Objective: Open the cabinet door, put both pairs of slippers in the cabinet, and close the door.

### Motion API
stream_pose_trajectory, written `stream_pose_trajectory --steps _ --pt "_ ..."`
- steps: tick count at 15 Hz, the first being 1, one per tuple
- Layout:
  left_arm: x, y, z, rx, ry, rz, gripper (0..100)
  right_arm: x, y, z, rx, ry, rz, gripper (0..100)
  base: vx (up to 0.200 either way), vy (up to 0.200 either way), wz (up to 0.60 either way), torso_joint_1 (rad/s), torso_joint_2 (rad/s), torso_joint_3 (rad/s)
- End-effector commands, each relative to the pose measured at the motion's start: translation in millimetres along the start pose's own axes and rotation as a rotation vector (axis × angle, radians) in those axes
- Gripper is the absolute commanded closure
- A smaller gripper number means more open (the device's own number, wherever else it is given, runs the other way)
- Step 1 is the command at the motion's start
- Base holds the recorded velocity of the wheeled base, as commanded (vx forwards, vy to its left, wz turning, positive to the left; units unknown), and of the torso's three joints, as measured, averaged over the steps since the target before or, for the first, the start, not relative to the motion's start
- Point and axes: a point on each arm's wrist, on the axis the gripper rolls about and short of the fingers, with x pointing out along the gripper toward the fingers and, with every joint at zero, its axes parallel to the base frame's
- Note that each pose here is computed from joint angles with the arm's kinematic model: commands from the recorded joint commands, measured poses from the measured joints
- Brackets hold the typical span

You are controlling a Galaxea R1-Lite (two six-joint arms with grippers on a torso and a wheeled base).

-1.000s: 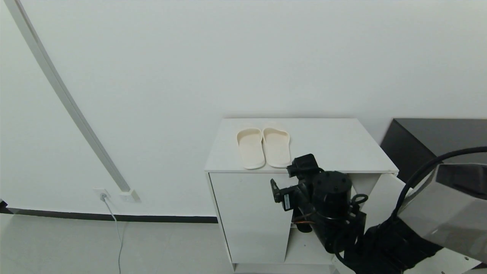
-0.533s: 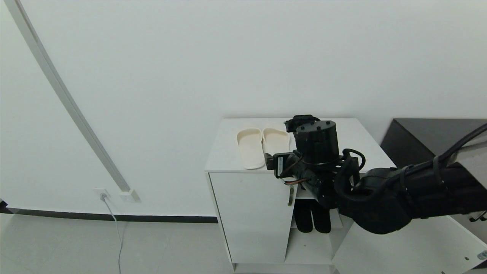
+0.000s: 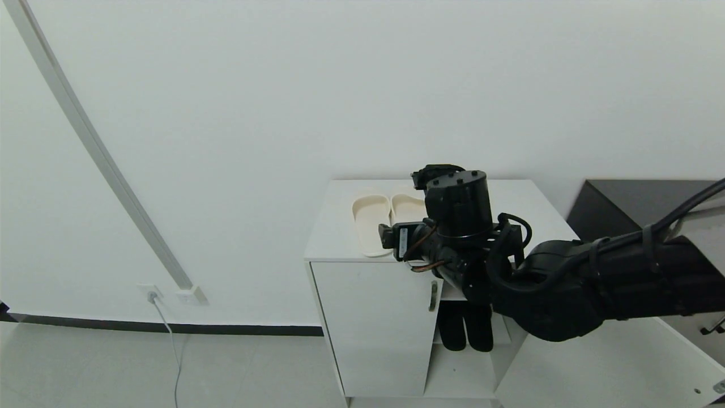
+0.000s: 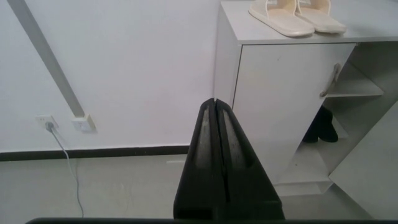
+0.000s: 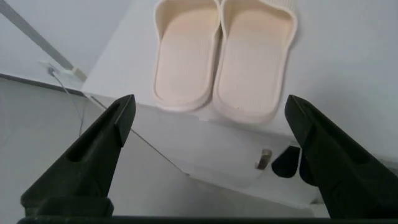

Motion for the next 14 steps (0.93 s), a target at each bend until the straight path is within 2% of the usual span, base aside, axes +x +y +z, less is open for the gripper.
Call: stream_pose_trajectory --steps 1,6,8,14 --pt "0.0 0.0 0.0 0.000 0.000 0.000 100 6.2 2.7 -10.4 -0.014 0.022 -0.001 0 0.200 0.000 0.00 0.007 -0.02 0.002" --pt "0.0 0.0 0.0 0.000 0.000 0.000 100 17.1 19.5 -37.6 -0.053 0.048 0.016 0 0.200 0.000 0.00 0.007 0.00 0.000" --pt "0.0 0.0 0.0 0.000 0.000 0.000 100 30.0 24.3 -45.5 -0.076 0.005 0.024 0 0.000 0.000 0.00 0.000 0.00 0.000" --pt "0.0 0.0 0.0 -0.002 0.000 0.000 100 65.5 21.8 -62.8 -0.073 0.002 -0.024 0 0.000 0.000 0.00 0.000 0.00 0.000"
